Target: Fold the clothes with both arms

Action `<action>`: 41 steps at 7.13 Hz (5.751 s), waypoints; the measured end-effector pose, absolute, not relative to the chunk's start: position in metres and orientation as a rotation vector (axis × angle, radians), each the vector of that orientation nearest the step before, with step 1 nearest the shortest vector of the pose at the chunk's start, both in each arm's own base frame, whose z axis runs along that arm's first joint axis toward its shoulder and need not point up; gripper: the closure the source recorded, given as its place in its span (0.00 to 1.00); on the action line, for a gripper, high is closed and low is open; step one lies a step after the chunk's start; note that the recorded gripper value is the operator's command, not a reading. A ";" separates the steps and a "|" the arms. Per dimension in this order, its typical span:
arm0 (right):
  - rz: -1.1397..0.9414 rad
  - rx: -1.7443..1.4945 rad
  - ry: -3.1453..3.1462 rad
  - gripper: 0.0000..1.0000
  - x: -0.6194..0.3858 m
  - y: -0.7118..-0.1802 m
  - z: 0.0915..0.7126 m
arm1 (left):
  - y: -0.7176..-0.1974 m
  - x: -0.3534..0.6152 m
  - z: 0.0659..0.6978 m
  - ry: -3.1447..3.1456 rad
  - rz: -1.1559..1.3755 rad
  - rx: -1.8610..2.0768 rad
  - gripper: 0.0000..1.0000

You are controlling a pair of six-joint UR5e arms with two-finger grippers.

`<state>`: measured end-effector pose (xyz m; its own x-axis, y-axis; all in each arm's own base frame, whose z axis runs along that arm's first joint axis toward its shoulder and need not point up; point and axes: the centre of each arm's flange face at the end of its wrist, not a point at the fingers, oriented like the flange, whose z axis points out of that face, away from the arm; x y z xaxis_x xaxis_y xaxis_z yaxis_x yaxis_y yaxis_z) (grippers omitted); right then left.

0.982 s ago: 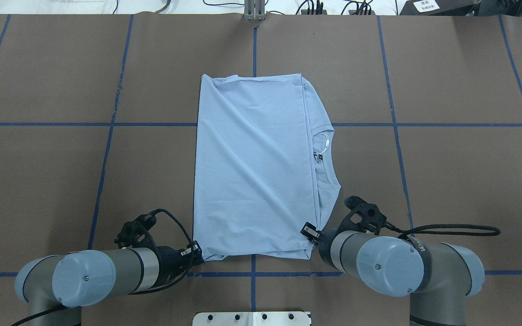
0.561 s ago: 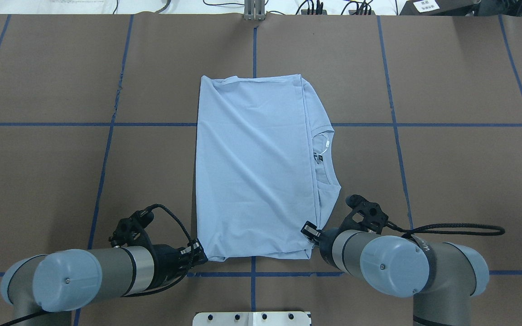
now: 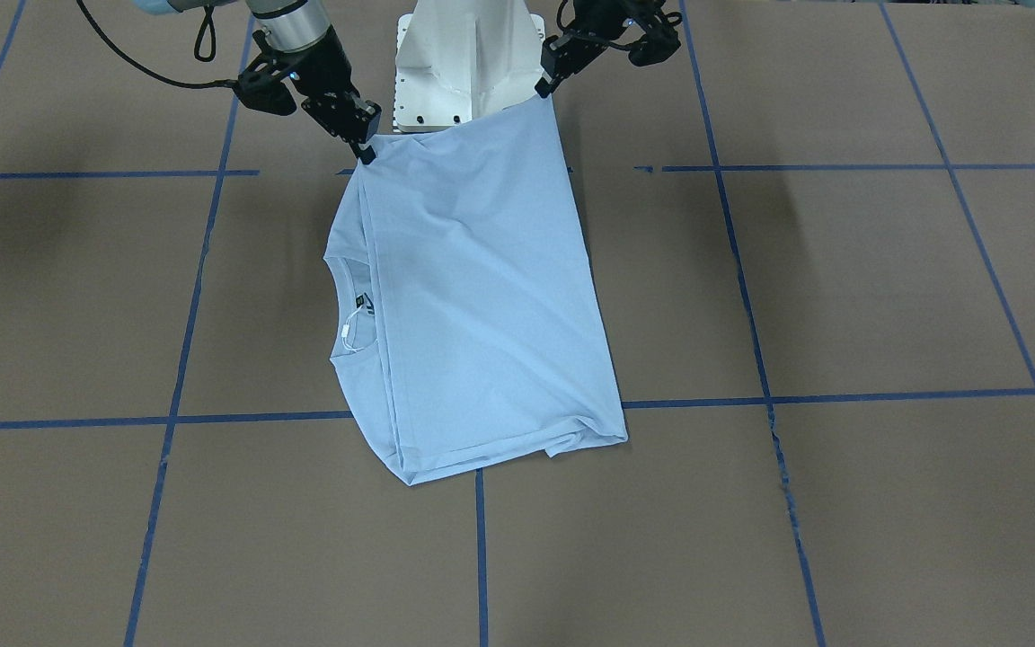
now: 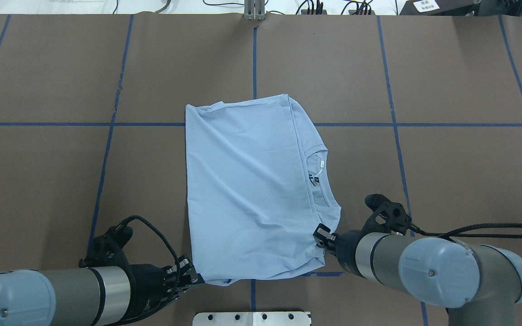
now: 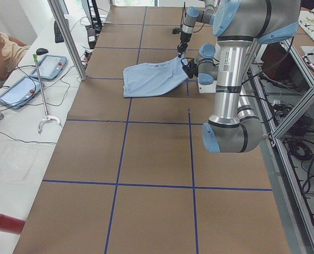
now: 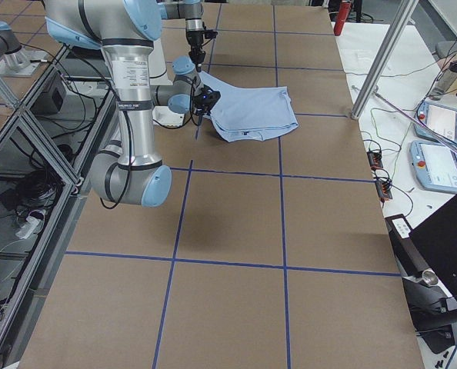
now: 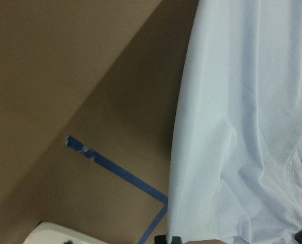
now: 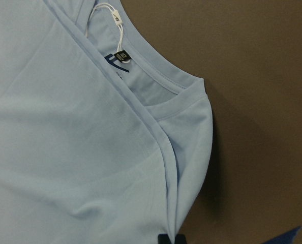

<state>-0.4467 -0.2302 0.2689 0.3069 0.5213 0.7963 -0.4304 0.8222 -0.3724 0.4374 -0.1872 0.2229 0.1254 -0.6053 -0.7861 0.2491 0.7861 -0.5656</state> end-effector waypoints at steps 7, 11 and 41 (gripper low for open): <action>0.824 -0.021 -1.063 1.00 -0.483 -0.475 0.222 | -0.427 0.440 0.237 1.126 -0.649 0.212 1.00; 0.802 -0.015 -1.026 0.00 -0.530 -0.565 0.271 | -0.528 0.482 0.312 1.085 -0.696 0.287 0.02; 0.017 0.080 -0.712 0.00 0.005 -0.559 0.501 | -0.578 0.009 0.461 0.726 0.088 0.375 0.00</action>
